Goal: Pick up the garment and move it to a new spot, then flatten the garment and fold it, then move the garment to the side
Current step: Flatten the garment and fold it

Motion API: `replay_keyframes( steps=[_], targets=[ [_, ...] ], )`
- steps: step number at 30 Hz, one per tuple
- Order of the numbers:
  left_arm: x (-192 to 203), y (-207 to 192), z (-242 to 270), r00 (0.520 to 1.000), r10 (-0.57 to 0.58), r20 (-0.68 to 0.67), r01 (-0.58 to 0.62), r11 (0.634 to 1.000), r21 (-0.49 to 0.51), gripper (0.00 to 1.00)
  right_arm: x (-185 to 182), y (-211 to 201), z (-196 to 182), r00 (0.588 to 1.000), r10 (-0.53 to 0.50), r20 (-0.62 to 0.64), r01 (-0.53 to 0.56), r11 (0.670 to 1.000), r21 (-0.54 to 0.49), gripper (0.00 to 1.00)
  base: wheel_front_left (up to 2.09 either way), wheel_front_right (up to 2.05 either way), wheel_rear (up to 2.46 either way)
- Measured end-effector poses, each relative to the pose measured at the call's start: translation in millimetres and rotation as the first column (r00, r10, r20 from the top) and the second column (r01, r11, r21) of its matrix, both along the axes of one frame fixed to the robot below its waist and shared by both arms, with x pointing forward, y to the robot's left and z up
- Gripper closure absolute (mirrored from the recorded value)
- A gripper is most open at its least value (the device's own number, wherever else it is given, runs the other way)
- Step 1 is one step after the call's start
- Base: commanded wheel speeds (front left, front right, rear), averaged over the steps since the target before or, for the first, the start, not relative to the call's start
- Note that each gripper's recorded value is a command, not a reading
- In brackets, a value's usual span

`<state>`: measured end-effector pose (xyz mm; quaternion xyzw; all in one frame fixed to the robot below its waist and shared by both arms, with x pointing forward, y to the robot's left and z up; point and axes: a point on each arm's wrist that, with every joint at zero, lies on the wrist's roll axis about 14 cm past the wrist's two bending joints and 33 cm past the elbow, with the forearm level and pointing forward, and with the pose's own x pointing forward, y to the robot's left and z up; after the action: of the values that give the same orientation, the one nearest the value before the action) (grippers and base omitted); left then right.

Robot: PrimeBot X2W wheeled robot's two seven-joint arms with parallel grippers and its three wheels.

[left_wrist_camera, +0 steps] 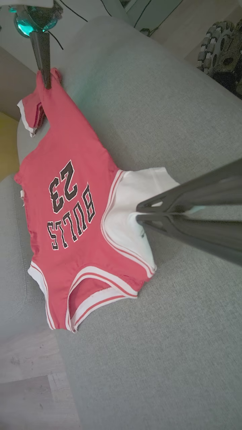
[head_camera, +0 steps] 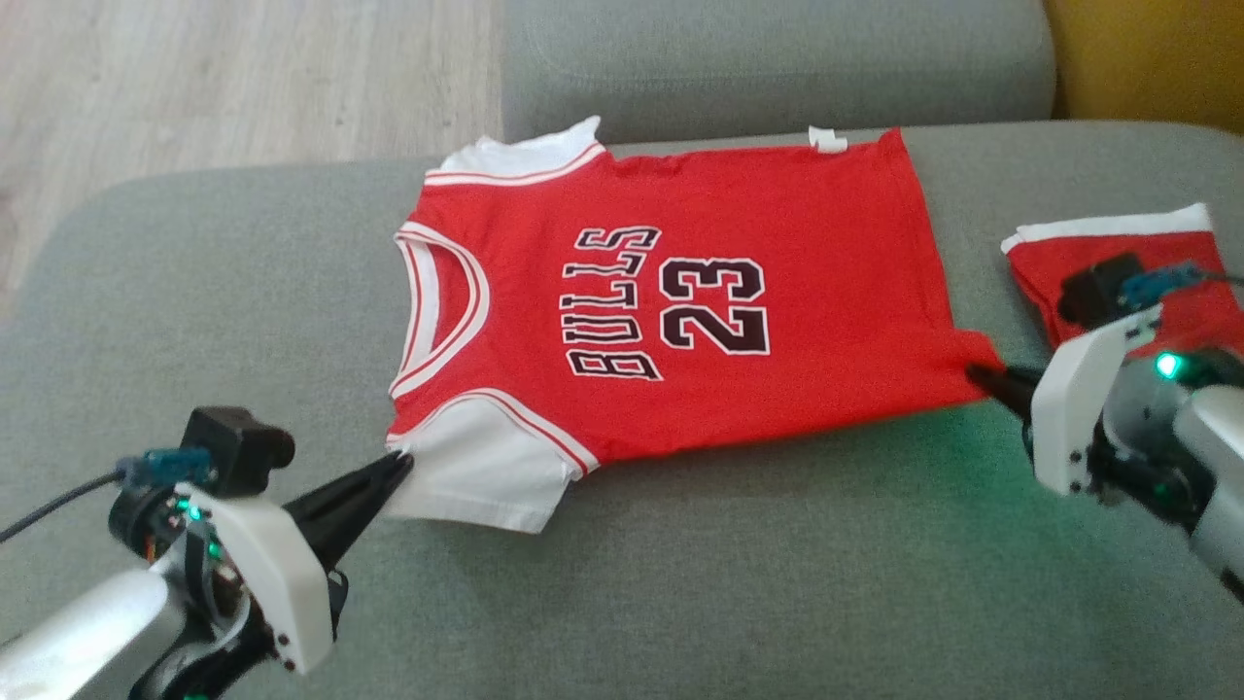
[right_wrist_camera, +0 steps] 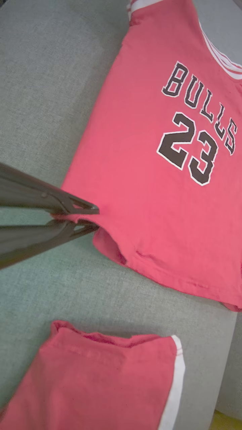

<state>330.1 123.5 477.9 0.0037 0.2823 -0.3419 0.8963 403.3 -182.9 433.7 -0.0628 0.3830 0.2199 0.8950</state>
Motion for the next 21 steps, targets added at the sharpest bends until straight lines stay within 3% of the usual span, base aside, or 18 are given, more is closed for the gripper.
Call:
replay_keyframes(
  steps=[10, 21],
  targets=[
    [44, 13, -18, 0.999, 0.017, -0.044, -0.012, 0.995, 0.104, 1.00, 36, 3, 4, 0.997, -0.075, 0.030, 0.073, 0.995, 0.068, 1.00, 0.00, 0.00, 0.00],
    [125, 24, -22, 0.997, 0.071, -0.018, -0.065, 0.974, 0.217, 1.00, 74, 7, -8, 0.992, -0.122, 0.013, 0.121, 0.990, 0.068, 1.00, 0.00, 0.00, 0.00]
  ],
)
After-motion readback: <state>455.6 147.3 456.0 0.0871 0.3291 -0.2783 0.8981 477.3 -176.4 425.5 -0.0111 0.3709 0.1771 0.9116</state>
